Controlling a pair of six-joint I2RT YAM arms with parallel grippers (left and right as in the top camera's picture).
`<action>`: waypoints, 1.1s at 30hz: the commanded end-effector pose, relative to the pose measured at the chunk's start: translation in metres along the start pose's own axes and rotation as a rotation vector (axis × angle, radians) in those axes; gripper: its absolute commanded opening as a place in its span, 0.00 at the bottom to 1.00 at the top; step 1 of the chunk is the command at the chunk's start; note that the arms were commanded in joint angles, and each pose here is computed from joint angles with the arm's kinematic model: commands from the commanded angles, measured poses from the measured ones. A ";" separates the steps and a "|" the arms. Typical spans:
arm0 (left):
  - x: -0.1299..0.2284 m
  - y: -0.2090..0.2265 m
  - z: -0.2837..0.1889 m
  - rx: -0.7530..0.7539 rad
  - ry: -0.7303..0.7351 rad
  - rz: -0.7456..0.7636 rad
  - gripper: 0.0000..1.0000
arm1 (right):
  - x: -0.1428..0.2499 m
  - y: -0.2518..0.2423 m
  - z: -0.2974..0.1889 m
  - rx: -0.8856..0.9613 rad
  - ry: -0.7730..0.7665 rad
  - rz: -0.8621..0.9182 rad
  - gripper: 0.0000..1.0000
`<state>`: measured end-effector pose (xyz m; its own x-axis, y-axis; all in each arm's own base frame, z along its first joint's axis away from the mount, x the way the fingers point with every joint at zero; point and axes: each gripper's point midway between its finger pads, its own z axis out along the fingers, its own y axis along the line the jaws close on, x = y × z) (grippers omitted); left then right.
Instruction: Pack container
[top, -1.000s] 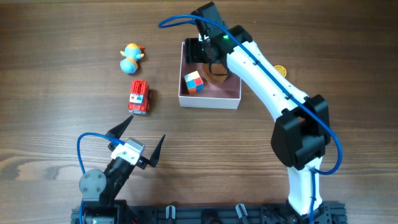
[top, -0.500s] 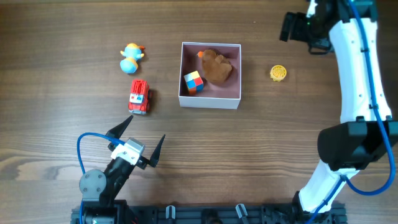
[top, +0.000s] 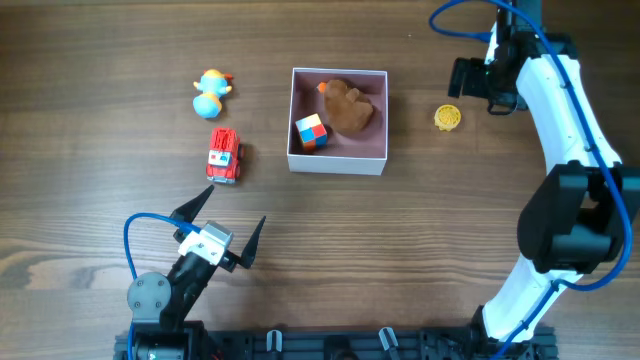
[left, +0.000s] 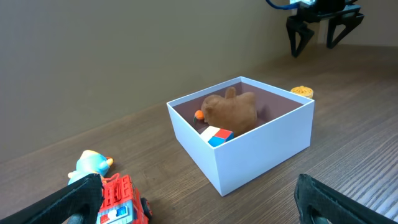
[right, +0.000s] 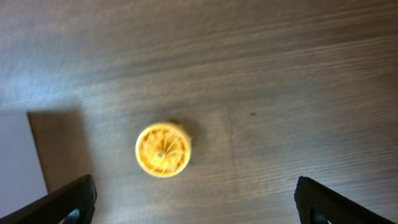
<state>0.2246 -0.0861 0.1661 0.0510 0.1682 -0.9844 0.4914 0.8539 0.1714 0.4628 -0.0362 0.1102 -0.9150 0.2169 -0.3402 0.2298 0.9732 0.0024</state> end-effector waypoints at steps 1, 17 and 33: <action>0.001 0.000 0.000 0.000 -0.003 0.017 1.00 | -0.007 -0.033 0.005 0.055 -0.019 0.107 1.00; -0.004 -0.011 -0.001 0.067 -0.016 -0.144 1.00 | -0.019 -0.049 0.005 0.047 -0.062 0.149 1.00; -0.068 0.064 0.034 -0.166 0.338 -0.462 1.00 | -0.020 -0.049 0.005 0.047 -0.066 0.149 1.00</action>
<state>0.2648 -0.0787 0.2339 -0.3752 -0.0358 -0.9263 0.4000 0.8952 -0.1966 0.4720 -0.0906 0.1166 -0.8454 0.3441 -0.4085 0.3710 0.9285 0.0144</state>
